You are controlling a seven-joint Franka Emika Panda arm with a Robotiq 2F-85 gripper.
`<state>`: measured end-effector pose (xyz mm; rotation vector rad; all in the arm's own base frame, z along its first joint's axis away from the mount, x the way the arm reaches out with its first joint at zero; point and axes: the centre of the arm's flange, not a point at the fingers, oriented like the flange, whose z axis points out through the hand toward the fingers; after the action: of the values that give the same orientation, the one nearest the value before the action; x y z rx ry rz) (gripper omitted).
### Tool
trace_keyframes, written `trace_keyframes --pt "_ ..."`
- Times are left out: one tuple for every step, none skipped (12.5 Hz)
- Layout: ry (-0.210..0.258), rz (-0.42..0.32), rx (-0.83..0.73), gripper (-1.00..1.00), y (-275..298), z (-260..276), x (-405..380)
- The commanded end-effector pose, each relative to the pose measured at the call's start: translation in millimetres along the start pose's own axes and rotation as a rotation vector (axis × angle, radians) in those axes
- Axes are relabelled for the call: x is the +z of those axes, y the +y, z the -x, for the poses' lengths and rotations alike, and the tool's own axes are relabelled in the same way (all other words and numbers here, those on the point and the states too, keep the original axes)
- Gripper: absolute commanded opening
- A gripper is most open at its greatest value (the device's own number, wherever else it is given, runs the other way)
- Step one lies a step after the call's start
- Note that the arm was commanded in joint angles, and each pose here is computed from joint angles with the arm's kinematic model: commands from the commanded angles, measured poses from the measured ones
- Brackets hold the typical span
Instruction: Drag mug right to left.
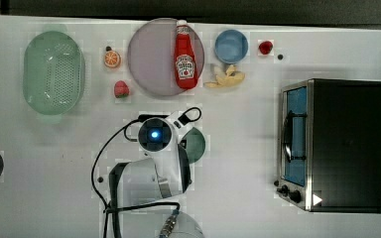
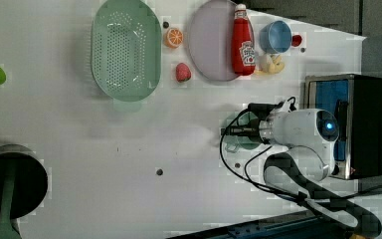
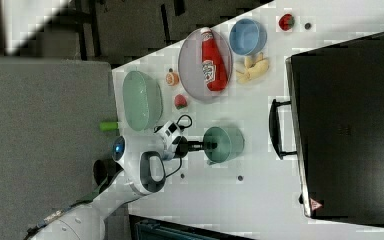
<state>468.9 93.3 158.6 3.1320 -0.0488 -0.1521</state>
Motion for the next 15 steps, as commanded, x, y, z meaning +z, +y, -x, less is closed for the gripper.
trace_keyframes --pt "0.027 -0.015 0.036 -0.65 -49 1 -13" --pt "0.027 -0.018 0.040 -0.65 -57 2 -13" --pt "0.029 -0.021 0.042 -0.65 -65 3 -14" --pt "0.024 -0.021 0.045 -0.65 -73 5 -14" --pt "0.010 -0.015 0.053 -0.65 -80 7 -13" --pt "-0.006 -0.007 0.065 -0.65 -88 8 -13" --pt "-0.023 0.003 0.073 -0.65 -96 9 -13" --pt "-0.029 0.006 0.069 -0.65 -105 8 -14" --pt "-0.028 0.005 0.055 -0.65 -114 6 -14" --pt "-0.024 0.001 0.046 -0.65 -122 4 -14" --pt "-0.021 -0.003 0.048 -0.65 -130 2 -13" --pt "-0.016 -0.007 0.060 -0.65 -137 0 -14" --pt "-0.013 -0.009 0.075 -0.65 -145 -1 -14" --pt "-0.012 -0.011 0.078 -0.65 -154 1 -13" --pt "-0.011 -0.013 0.077 -0.65 -164 3 -13"
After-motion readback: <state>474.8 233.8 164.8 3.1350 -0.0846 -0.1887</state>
